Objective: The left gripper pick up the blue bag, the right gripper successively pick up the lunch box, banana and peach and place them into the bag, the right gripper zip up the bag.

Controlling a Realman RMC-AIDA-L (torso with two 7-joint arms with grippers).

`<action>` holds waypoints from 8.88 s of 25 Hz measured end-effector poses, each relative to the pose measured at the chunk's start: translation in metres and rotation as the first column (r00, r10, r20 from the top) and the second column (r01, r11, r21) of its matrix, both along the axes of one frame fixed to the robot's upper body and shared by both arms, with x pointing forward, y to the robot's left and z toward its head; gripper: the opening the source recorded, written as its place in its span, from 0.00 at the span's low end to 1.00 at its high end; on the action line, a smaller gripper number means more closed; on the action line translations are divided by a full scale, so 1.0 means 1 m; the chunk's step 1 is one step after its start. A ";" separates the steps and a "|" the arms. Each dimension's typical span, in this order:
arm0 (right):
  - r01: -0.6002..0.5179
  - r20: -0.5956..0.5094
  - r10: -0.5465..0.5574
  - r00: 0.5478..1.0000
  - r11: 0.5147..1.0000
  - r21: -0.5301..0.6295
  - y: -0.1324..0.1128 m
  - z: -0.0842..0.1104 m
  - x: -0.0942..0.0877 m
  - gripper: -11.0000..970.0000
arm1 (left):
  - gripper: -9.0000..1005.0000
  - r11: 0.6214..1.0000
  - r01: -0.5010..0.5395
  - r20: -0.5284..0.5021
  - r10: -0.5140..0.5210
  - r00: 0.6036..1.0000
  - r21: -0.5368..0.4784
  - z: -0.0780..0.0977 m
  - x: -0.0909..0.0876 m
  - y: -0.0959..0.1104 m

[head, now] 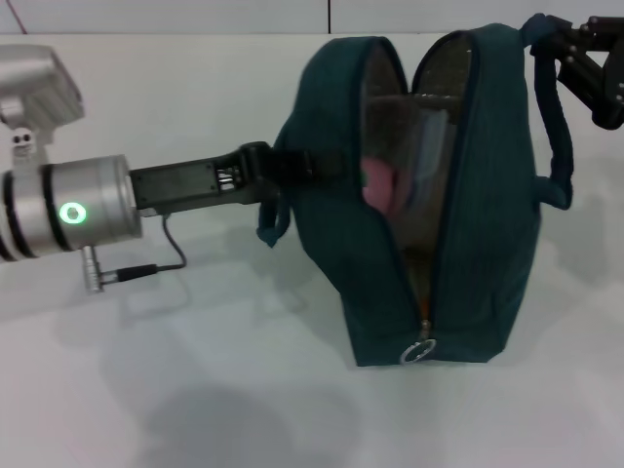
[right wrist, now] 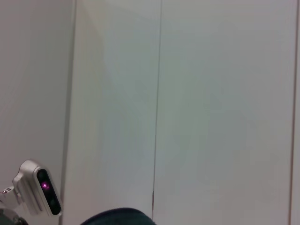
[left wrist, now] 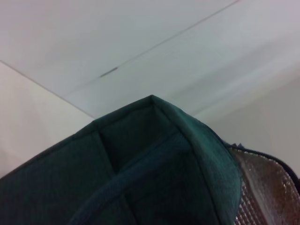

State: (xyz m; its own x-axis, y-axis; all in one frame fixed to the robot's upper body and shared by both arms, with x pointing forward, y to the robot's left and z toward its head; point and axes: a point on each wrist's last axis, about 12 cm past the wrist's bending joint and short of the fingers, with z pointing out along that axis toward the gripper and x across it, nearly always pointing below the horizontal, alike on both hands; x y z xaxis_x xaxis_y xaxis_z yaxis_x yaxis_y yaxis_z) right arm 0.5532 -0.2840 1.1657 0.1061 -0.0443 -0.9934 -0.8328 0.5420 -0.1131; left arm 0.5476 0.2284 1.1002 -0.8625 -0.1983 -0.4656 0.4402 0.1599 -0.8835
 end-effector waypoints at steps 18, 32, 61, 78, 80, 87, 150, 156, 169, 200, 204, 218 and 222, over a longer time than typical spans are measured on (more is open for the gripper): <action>0.010 -0.083 -0.011 0.996 1.000 -0.009 -0.002 -0.021 0.002 0.08 | 0.05 1.000 -0.009 -0.020 0.010 1.000 0.019 -0.017 -0.004 -0.013; 0.022 -0.129 -0.021 0.991 1.000 0.006 -0.004 -0.029 0.005 0.09 | 0.05 0.999 -0.035 -0.033 0.036 0.999 0.014 -0.024 -0.012 -0.006; -0.528 -0.042 0.526 0.849 0.847 -0.065 0.008 -0.044 -0.076 0.67 | 0.05 0.997 -0.075 -0.044 0.075 0.996 0.016 -0.029 -0.015 0.001; -0.539 -0.290 0.486 0.825 0.829 -0.145 0.021 -0.100 -0.080 0.67 | 0.05 0.997 -0.077 -0.044 0.078 0.996 0.014 -0.030 -0.016 0.001; -0.534 -0.298 0.477 0.827 0.832 -0.150 0.022 -0.103 -0.080 0.67 | 0.05 0.997 -0.077 -0.044 0.077 0.996 0.014 -0.030 -0.017 0.001; -0.508 -0.318 0.445 0.837 0.848 -0.151 0.020 -0.108 -0.081 0.67 | 0.05 0.997 -0.077 -0.045 0.077 0.996 0.015 -0.031 -0.017 0.001; -0.412 -0.340 0.351 0.872 0.903 -0.124 0.044 -0.123 -0.070 0.63 | 0.06 0.996 -0.088 -0.039 0.088 0.995 0.014 -0.031 -0.018 0.004; -0.402 -0.338 0.344 0.876 0.909 -0.115 0.044 -0.122 -0.067 0.56 | 0.07 0.996 -0.087 -0.038 0.088 0.995 0.015 -0.031 -0.019 0.004; -0.399 -0.343 0.341 0.875 0.910 -0.111 0.043 -0.123 -0.068 0.24 | 0.08 0.996 -0.089 -0.040 0.089 0.995 0.015 -0.032 -0.019 0.005; -0.342 -0.256 0.323 0.911 0.939 -0.033 0.021 -0.108 -0.073 0.02 | 0.10 0.996 -0.092 -0.033 0.092 0.995 0.014 -0.034 -0.022 0.006; -0.361 -0.249 0.343 0.906 0.932 -0.025 0.025 -0.105 -0.071 0.02 | 0.10 0.996 -0.090 -0.032 0.090 0.995 0.014 -0.033 -0.022 0.006; -0.363 -0.225 0.354 0.908 0.932 0.001 0.009 -0.097 -0.074 0.02 | 0.11 0.996 -0.091 -0.034 0.091 0.995 0.009 -0.033 -0.022 0.006; -0.359 -0.191 0.358 0.914 0.933 0.032 0.011 -0.092 -0.073 0.02 | 0.11 0.996 -0.091 -0.034 0.092 0.995 0.009 -0.033 -0.021 0.006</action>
State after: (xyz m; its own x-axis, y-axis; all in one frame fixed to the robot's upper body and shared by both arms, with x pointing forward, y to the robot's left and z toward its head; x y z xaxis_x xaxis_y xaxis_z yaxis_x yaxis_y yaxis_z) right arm 0.4799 -0.2730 1.0739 -0.0752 -0.0422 -0.9963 -0.9770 0.2028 0.0651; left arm 0.5263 0.2339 1.0675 -0.8566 -0.2736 -0.4375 0.3925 0.2050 -0.8966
